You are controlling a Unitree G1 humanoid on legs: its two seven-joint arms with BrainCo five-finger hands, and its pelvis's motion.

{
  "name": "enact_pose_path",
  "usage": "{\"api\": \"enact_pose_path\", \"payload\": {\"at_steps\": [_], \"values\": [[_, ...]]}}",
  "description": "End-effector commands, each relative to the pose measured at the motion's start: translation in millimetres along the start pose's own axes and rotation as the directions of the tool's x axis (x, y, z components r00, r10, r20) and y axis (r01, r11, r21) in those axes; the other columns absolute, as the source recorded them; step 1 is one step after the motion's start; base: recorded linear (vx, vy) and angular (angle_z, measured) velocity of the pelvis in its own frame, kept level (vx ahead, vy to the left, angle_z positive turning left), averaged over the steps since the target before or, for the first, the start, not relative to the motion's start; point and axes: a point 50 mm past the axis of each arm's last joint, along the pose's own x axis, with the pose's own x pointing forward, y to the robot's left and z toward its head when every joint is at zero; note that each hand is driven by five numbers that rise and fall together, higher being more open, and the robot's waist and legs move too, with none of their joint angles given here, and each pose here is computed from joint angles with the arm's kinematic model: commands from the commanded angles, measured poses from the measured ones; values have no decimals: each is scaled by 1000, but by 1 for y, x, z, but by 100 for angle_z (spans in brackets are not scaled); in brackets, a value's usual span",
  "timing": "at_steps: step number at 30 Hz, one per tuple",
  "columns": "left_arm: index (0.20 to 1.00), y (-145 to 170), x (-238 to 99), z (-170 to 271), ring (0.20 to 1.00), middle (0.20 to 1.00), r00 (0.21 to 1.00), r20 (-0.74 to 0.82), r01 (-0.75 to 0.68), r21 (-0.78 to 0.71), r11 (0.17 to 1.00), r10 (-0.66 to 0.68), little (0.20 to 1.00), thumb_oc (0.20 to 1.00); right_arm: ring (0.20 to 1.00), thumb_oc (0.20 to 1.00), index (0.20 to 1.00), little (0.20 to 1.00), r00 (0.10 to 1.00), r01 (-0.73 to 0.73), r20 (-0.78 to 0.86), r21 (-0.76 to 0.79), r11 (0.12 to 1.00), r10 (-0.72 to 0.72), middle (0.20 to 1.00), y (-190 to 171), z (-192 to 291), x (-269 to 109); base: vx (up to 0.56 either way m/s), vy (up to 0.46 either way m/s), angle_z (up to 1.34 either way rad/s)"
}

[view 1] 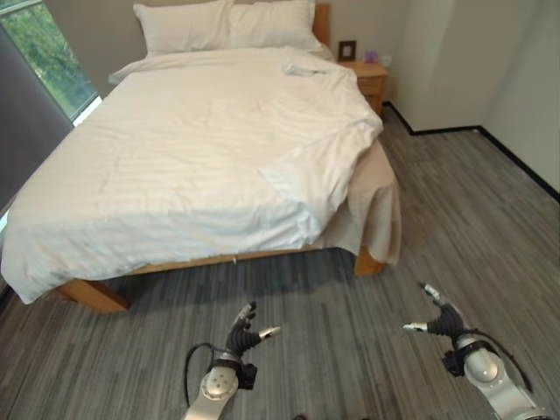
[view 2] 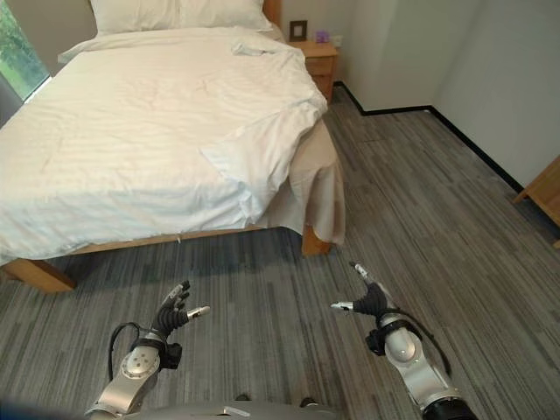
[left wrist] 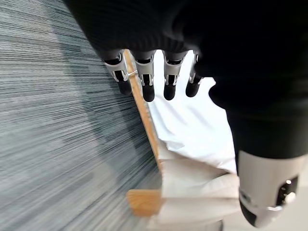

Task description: Making the bed.

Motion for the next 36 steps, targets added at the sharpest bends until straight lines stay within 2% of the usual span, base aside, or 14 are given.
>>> {"api": "enact_pose_path", "payload": {"at_steps": [1,7,9,13,14,18,26,28,36], "values": [[1000,10,15,42,1000,1000,979,202,6,0,1000,-6,1000,1000,1000,1000,1000,1000,975,71,219,-97,993,-48,1000,-25,38,16,19,-53,12],[1000,12,19,50,1000,1000,975,222,5,-46,999,5,1000,1000,1000,1000,1000,1000,962,121,252,-48,992,-105,1000,-35,51,16,29,-95,15],[1000,12,16,51,1000,1000,973,232,9,-85,996,11,1000,1000,1000,1000,1000,1000,951,157,263,38,987,-161,1000,-37,57,13,0,-181,-5],[1000,10,15,49,1000,1000,974,226,-3,-126,992,31,1000,1000,1000,1000,1000,1000,955,165,228,132,977,-192,1000,-31,53,11,42,-194,-45],[1000,8,12,46,1000,1000,976,212,-14,-180,984,53,1000,1000,1000,1000,1000,1000,961,155,201,176,972,-189,1000,-24,51,11,119,-138,-57],[1000,4,10,46,1000,1000,975,218,-4,-208,978,51,1000,1000,1000,1000,1000,1000,963,134,203,207,969,-177,1000,-16,54,13,239,-15,-48],[1000,-3,9,39,1000,1000,982,187,15,-192,981,22,1000,1000,1000,1000,1000,1000,963,82,240,155,985,-118,1000,0,65,24,456,52,-52],[1000,-1,14,51,1000,1000,973,230,23,-138,990,10,1000,1000,1000,1000,1000,1000,945,76,306,145,987,-117,1000,-2,81,27,314,91,-27],[1000,5,21,73,1000,1000,949,314,30,-93,995,0,1000,1000,1000,1000,1000,1000,933,90,332,157,984,-138,1000,-5,92,32,305,-126,36]]}}
